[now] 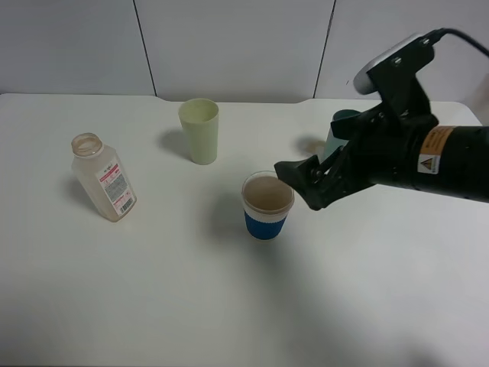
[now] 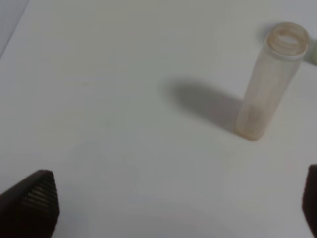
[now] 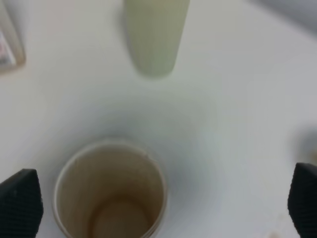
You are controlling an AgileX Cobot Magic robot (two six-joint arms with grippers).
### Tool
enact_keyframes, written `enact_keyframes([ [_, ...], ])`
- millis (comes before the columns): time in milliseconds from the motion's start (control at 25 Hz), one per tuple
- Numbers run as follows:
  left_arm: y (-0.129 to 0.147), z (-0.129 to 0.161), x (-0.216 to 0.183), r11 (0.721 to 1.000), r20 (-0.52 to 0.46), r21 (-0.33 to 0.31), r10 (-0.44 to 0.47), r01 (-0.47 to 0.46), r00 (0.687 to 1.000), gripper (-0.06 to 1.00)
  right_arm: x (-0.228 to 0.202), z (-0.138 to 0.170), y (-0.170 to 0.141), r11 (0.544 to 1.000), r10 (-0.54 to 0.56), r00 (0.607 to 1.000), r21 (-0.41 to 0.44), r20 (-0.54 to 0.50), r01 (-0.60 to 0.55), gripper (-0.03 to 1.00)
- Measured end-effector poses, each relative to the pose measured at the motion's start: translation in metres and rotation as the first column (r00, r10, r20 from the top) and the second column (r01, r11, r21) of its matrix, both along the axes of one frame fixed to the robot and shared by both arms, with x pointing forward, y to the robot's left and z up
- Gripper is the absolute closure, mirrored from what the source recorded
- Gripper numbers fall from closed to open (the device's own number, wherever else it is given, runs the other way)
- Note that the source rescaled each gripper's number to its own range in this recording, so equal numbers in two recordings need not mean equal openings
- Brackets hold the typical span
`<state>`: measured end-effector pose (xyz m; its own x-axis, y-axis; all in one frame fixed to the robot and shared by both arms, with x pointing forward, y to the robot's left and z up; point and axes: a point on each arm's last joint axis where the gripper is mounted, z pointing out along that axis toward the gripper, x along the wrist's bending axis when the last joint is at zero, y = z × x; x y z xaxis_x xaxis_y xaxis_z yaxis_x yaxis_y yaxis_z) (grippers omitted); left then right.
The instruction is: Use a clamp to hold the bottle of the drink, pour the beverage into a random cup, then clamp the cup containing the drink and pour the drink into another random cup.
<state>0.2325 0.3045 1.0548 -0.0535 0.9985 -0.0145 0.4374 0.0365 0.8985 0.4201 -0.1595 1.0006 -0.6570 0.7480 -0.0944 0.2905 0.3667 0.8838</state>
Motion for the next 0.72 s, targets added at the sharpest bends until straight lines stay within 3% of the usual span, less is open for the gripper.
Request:
enact_keyframes([
  [80,0.0,0.0,0.0,1.0,0.0,0.0,0.0,0.0,1.0,-0.06,-0.005,0.014,-0.009,0.999,-0.029,0.999,0.028,0.031,0.028,-0.03],
  [200,0.0,0.0,0.0,1.0,0.0,0.0,0.0,0.0,1.0,-0.06,-0.001,0.024,-0.039,0.987,-0.16,0.987,0.02,0.029,0.159,-0.03],
  [400,0.0,0.0,0.0,1.0,0.0,0.0,0.0,0.0,1.0,-0.06,0.008,0.032,-0.093,0.913,-0.407,0.913,-0.005,0.039,0.408,-0.03],
  [440,0.0,0.0,0.0,1.0,0.0,0.0,0.0,0.0,1.0,-0.06,0.008,0.032,-0.093,0.913,-0.407,0.913,-0.005,0.039,0.408,-0.03],
  [640,0.0,0.0,0.0,1.0,0.0,0.0,0.0,0.0,1.0,-0.06,-0.013,0.046,-0.136,0.789,-0.615,0.788,0.009,0.022,0.615,-0.03],
  [720,0.0,0.0,0.0,1.0,0.0,0.0,0.0,0.0,1.0,-0.06,-0.027,0.054,-0.142,0.757,-0.653,0.757,0.032,0.021,0.652,-0.03],
])
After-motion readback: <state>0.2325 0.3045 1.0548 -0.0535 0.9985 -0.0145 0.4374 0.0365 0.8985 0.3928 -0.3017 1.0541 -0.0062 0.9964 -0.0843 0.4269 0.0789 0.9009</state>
